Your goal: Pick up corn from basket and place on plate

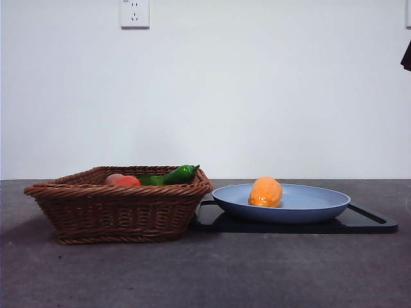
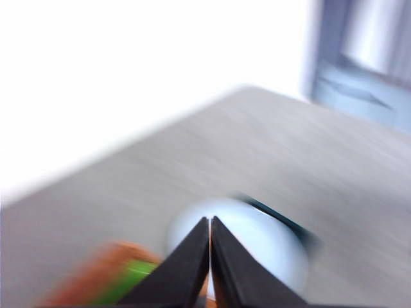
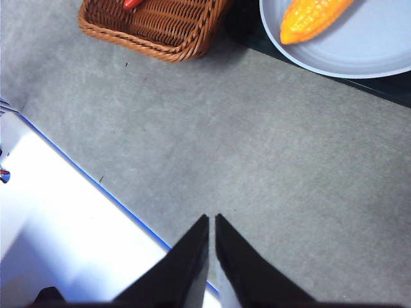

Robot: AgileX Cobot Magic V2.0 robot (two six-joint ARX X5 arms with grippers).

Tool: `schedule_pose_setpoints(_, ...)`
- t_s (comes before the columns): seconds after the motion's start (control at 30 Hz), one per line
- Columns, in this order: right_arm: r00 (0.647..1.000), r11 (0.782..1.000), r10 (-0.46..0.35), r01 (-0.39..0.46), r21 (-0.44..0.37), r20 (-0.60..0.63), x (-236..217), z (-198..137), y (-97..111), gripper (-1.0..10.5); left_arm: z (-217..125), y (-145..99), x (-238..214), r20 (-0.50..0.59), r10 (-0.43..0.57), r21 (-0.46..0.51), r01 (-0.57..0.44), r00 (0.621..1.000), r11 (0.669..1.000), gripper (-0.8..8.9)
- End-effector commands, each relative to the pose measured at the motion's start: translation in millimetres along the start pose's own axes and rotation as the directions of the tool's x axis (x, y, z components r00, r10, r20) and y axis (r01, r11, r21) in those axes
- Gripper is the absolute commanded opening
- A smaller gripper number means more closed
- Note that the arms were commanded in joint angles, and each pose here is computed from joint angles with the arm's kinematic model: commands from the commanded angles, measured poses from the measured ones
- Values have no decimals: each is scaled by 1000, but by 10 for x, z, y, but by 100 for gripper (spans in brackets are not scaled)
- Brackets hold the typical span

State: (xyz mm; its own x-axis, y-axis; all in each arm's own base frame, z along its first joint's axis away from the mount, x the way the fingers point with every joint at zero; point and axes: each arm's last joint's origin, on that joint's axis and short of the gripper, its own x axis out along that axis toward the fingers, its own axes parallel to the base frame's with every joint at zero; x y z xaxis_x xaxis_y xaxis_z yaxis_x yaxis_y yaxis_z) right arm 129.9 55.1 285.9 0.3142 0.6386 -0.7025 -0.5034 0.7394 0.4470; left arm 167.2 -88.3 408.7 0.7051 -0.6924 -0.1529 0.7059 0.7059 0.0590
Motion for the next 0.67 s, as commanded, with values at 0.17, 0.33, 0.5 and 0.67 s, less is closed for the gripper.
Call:
schedule_pose_setpoints(0.17,1000,1000,5,-5,1,7,-5,22,12,4,-601,155,-520,198,285,18,-295,938,955,3)
schedule_pose_setpoints(0.33,1000,1000,5,-5,1,7,-4,21,12,4,-1092,119,-675,184,431,-6,-438,883,899,3)
schedule_pose_setpoints(0.5,1000,1000,5,-5,1,7,-5,22,12,4,-1591,54,-733,136,534,-37,-535,834,844,3)
schedule_pose_setpoints(0.67,1000,1000,5,-5,1,7,-5,22,12,4,-2005,3,-728,98,565,-51,-562,819,825,3)
